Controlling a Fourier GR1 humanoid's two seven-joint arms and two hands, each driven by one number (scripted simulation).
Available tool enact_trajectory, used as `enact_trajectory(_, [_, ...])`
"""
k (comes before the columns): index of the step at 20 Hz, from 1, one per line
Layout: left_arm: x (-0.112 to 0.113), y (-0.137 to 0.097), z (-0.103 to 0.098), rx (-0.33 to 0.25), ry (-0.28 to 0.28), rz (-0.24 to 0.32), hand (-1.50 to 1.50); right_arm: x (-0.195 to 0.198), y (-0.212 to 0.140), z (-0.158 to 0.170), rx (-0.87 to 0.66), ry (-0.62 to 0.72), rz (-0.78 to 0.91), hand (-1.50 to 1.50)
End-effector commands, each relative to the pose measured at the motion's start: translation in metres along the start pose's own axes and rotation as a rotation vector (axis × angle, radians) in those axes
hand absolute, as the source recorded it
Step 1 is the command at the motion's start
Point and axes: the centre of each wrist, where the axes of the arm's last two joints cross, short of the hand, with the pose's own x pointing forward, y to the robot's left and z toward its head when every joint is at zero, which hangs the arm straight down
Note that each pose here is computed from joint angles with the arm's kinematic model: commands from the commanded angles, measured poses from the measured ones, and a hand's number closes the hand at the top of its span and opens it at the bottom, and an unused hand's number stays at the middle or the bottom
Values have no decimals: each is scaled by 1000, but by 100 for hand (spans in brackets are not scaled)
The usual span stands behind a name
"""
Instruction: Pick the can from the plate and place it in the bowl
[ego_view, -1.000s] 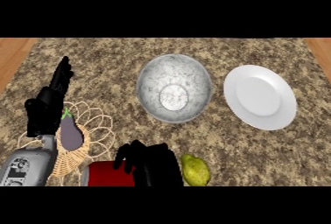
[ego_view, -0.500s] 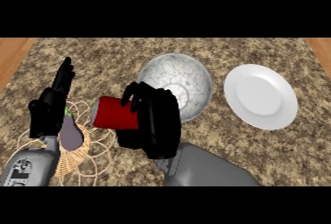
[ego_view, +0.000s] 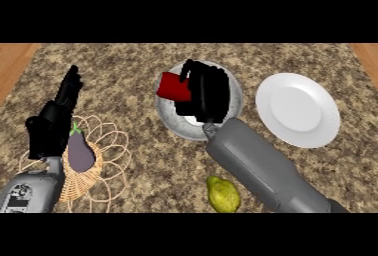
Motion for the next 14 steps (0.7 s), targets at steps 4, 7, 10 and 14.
enact_trajectory(4, [-3,9,1,1,-21,6,0,-55,23,-39,-14,79,89,150])
enact_trajectory(7, [14,4,-8,-3,-28,-6,0,-71,31,-31,43,176,-36,150])
enact_trajectory(10, [9,8,-6,-12,-29,14,0,-66,24,-48,137,164,-121,-150])
enact_trajectory(14, [-2,9,3,-16,-23,-10,0,-90,28,-39,143,125,-240,-150])
